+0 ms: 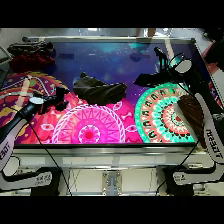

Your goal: Fold the shirts.

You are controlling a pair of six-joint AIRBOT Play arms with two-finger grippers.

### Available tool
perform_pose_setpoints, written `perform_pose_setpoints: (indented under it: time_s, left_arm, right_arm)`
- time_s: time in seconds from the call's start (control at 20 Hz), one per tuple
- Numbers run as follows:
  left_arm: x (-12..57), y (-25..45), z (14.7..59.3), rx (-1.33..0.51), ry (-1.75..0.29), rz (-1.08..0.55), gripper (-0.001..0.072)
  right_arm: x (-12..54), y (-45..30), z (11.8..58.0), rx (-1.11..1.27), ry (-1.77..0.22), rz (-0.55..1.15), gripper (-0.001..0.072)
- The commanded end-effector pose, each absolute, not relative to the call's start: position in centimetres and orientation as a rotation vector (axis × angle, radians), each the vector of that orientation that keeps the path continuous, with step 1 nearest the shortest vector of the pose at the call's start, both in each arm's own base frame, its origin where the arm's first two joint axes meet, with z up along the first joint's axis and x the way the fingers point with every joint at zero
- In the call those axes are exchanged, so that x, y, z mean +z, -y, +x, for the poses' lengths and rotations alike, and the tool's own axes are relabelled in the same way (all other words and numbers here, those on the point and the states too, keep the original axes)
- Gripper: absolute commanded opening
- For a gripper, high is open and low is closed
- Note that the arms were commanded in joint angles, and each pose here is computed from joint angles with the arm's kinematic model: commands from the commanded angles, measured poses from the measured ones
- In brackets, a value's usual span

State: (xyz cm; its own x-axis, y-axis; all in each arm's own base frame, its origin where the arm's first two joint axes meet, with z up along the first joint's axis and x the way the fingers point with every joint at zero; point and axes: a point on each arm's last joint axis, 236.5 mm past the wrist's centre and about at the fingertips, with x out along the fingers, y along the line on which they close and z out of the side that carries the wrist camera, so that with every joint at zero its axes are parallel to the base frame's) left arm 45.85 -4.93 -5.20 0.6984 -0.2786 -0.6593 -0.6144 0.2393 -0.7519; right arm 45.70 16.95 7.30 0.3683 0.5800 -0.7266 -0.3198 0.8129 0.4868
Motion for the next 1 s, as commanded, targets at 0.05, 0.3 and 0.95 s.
perform_pose_setpoints:
  time_s: [0.05, 0.3, 0.95]
  left_arm:
    - [-5.7, 6.3, 48.3, 0.215, -0.812, -1.315, 0.06]
    - [-6.3, 8.4, 50.1, 0.158, -0.87, -1.315, 0.053]
    - [-7.4, 8.1, 51.7, 0.204, -0.841, -1.379, 0.0199]
  right_arm:
    - [7.3, -17.0, 45.8, 0.588, -1.04, 0.281, 0.0509]
    - [7.3, -17.0, 45.8, 0.588, -1.04, 0.281, 0.0509]
    - [7.3, -17.0, 45.8, 0.587, -1.04, 0.282, 0.0509]
